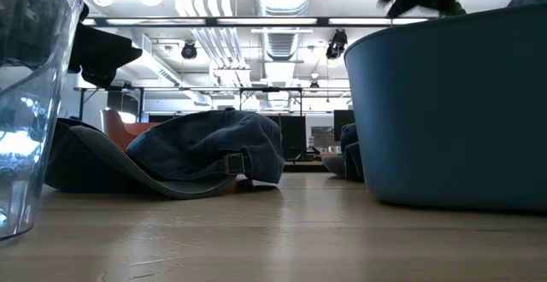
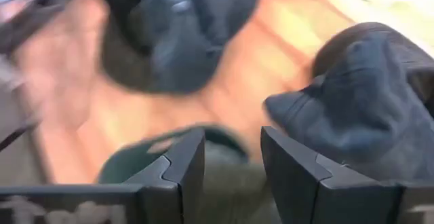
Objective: Pick & Place hat
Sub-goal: Adjust the blue bin
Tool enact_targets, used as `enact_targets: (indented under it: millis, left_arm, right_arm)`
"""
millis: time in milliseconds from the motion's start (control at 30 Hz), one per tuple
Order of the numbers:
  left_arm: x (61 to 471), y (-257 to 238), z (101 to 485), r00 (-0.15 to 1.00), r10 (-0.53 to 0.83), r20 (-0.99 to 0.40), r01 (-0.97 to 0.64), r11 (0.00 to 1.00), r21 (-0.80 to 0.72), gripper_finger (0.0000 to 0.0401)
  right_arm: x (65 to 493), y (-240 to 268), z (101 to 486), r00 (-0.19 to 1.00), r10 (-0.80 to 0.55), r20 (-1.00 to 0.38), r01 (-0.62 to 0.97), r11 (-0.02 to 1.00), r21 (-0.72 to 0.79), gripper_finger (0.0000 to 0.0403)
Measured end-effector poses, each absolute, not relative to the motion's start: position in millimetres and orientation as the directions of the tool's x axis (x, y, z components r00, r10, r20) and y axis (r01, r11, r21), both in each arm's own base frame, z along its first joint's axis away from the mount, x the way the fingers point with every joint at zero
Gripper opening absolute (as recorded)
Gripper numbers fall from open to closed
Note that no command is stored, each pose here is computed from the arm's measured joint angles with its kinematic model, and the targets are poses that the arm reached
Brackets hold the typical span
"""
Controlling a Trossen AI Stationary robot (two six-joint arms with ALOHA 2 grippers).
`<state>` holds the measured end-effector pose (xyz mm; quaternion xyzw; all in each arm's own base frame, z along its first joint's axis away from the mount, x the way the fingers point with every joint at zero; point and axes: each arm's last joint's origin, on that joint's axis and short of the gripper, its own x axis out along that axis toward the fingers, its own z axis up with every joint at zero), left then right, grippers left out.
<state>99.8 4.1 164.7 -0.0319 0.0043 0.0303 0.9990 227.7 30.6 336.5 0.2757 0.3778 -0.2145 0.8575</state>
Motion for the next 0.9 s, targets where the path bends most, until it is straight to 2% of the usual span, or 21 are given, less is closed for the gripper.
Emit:
enact_targets:
  millis: [100,233,500,733,900]
  left_arm:
    - [99.8,4.1,164.7,0.998,0.060,-0.010,-0.061,0.996,-0.064,0.0140]
    - [99.8,4.1,164.7,0.998,0.060,-0.010,-0.060,0.996,-0.064,0.0140]
    - [99.8,4.1,164.7,0.998,0.060,-0.010,-0.061,0.996,-0.064,0.0140]
    - [99.8,4.1,164.7,0.998,0.060,-0.010,-0.061,0.996,-0.064,0.0140]
    - [99.8,4.1,164.7,0.998,0.060,-0.010,-0.061,0.996,-0.064,0.0140]
  right_arm:
    - [252.6,8.6,311.6,0.582,-0.195,-0.789,0.632,0.719,0.289,0.0139]
    - [274.4,-14.1,274.3,0.467,-0.149,-0.871,0.655,0.721,0.228,0.0139]
    - [289.9,-20.1,208.3,0.255,-0.058,-0.965,0.668,0.732,0.133,0.0136]
    - [295.4,8.9,179.9,0.150,0.248,-0.957,0.530,0.797,0.289,0.0136]
    - [291.0,23.0,191.2,0.169,0.318,-0.933,0.486,0.796,0.360,0.0130]
